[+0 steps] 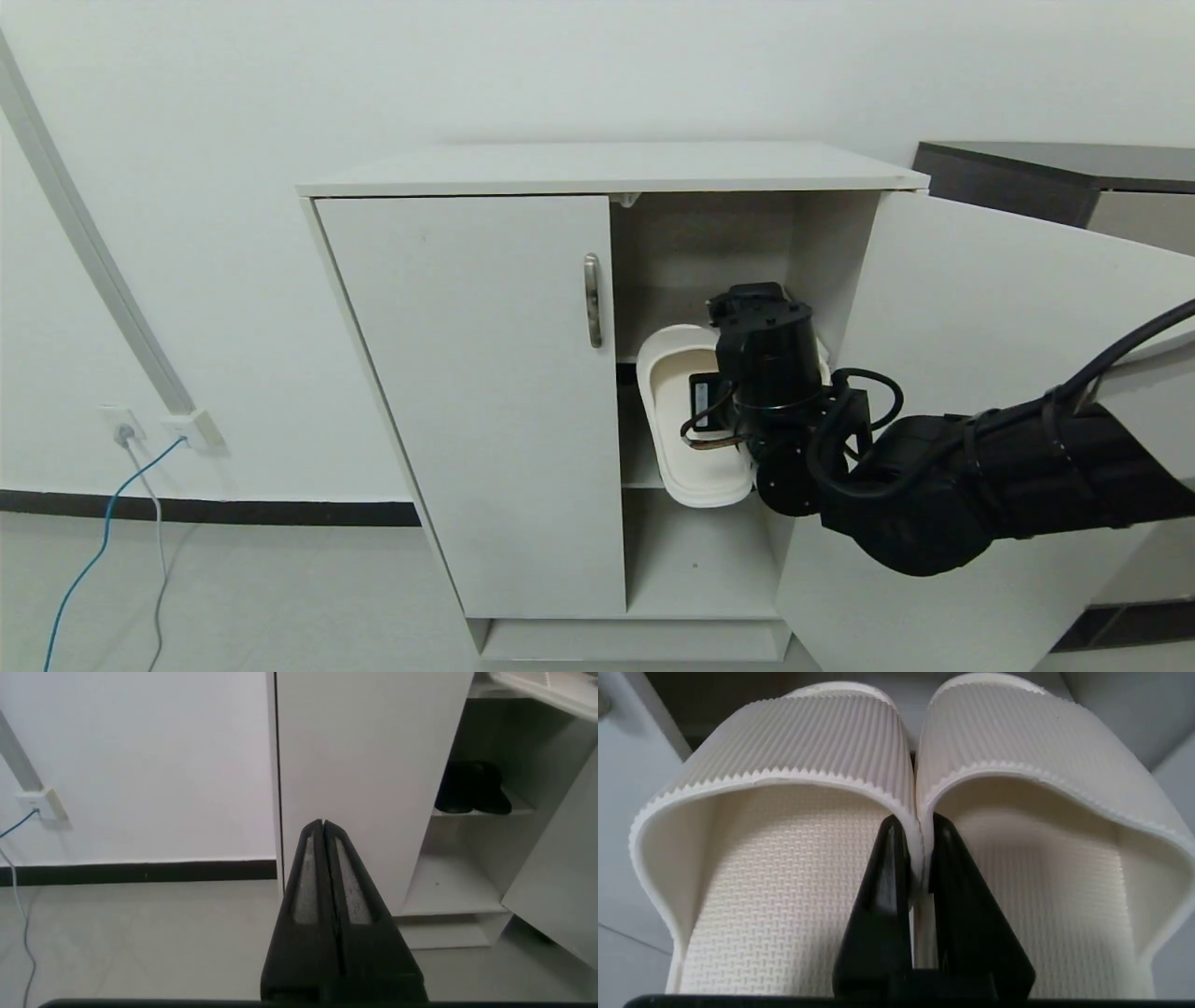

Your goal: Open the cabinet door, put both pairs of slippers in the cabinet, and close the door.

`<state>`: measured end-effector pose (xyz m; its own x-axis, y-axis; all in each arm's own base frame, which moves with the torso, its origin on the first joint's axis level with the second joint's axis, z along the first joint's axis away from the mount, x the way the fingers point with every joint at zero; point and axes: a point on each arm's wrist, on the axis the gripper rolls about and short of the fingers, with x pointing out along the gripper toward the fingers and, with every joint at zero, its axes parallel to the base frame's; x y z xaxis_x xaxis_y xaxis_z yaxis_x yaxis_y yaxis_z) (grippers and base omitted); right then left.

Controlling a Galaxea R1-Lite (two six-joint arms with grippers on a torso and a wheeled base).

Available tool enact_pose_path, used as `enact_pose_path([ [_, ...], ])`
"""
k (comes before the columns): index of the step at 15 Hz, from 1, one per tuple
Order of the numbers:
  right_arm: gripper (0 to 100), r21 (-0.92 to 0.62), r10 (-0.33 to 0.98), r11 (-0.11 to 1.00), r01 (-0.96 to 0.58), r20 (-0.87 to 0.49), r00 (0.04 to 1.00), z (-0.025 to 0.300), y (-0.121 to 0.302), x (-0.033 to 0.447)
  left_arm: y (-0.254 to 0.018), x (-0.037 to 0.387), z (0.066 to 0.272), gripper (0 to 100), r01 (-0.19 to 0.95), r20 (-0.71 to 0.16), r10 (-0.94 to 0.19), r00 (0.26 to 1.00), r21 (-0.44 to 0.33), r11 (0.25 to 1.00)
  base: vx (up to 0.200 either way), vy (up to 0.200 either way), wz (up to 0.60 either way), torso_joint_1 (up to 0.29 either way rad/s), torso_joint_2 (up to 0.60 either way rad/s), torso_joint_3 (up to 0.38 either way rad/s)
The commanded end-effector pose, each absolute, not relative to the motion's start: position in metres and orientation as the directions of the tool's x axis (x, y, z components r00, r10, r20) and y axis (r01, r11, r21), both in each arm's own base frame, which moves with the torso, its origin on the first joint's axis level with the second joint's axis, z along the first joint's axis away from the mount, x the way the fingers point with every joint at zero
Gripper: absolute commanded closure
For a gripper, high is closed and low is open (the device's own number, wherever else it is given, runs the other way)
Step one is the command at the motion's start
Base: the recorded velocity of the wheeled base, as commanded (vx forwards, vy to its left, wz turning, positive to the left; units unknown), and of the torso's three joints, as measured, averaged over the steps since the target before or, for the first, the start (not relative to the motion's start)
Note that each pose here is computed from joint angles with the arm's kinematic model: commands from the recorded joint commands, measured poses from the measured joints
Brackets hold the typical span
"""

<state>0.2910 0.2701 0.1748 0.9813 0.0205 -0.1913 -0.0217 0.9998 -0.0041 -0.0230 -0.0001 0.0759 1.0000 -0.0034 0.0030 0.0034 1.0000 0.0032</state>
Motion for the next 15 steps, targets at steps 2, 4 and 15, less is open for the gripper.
enact_pose_path([
  [2,100,-0.004,0.017,1.000,-0.018,-0.191,0.981,0.175,0.269,0.292,0.000,-0.023,0.076,100,0.003,0.002,-0.003,1.000,0.003,1.000,0.200,0.000,0.00,0.010,0.00,0.000],
  [4,100,-0.004,0.013,1.000,-0.014,-0.191,0.981,0.175,0.267,0.293,0.000,-0.023,0.076,100,0.003,0.002,-0.003,1.000,0.003,1.000,0.200,0.000,0.00,0.002,0.00,0.007],
  [15,100,0.063,-0.017,0.997,0.036,-0.267,0.964,0.188,0.264,0.344,0.000,-0.023,0.076,100,0.002,0.002,-0.002,1.000,0.003,1.000,0.036,0.000,0.00,0.000,0.00,0.000],
])
